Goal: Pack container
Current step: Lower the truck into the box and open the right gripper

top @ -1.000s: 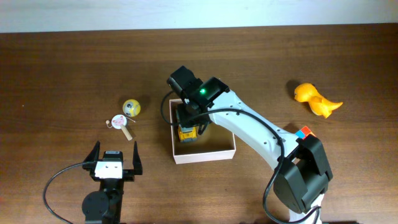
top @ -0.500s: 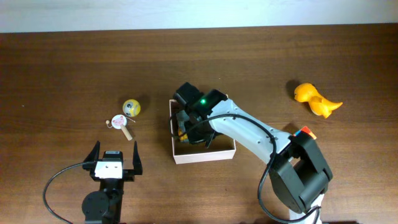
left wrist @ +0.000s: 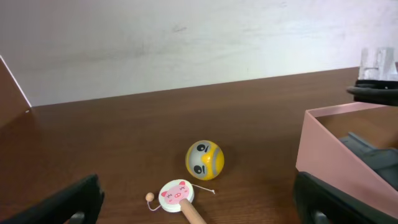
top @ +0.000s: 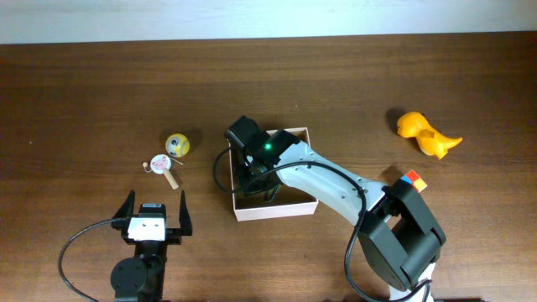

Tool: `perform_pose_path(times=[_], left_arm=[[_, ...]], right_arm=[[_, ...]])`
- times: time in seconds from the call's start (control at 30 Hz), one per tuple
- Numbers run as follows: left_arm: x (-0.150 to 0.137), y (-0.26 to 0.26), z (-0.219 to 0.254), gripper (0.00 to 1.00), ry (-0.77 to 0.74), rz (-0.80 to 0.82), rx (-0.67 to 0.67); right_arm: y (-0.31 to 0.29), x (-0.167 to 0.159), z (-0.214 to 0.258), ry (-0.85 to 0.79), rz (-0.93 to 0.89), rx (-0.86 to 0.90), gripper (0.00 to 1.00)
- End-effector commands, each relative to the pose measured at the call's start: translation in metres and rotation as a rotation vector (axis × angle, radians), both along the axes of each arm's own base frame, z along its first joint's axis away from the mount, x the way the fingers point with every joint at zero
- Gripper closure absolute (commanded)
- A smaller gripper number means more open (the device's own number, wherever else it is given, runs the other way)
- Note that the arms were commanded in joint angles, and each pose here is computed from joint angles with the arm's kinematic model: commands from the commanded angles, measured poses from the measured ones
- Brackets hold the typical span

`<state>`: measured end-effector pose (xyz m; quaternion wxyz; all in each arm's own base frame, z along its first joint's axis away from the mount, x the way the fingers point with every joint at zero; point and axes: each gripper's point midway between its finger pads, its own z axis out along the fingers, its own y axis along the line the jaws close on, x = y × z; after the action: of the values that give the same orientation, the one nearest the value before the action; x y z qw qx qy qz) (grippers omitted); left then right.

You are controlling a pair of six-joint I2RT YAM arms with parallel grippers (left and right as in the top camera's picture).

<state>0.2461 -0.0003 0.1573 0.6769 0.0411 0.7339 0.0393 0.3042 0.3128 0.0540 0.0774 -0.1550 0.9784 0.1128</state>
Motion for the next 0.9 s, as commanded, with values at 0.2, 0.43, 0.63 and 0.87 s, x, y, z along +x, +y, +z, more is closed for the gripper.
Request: perform_pose_path(times=[0.2, 0.43, 0.63, 0.87], left_arm=[[0.000, -0.003, -0.001, 0.01, 0.000, -0.017, 0.015], [0.000, -0.003, -0.001, 0.01, 0.000, -0.017, 0.015], [0.000, -0.003, -0.001, 0.01, 0.000, -0.017, 0.015], [0.000, -0.003, -0.001, 0.01, 0.000, -0.017, 0.015]], right_arm=[[0.014, 0.013, 0.010, -0.070, 0.010, 0.060, 0.93], [0.008, 0.004, 0.007, -0.031, 0.013, 0.036, 0.96], [-0.007, -0.013, 0.002, 0.039, 0.015, -0.027, 0.96], [-0.033, 0.011, 0.001, -0.097, -0.003, -0.177, 0.96]])
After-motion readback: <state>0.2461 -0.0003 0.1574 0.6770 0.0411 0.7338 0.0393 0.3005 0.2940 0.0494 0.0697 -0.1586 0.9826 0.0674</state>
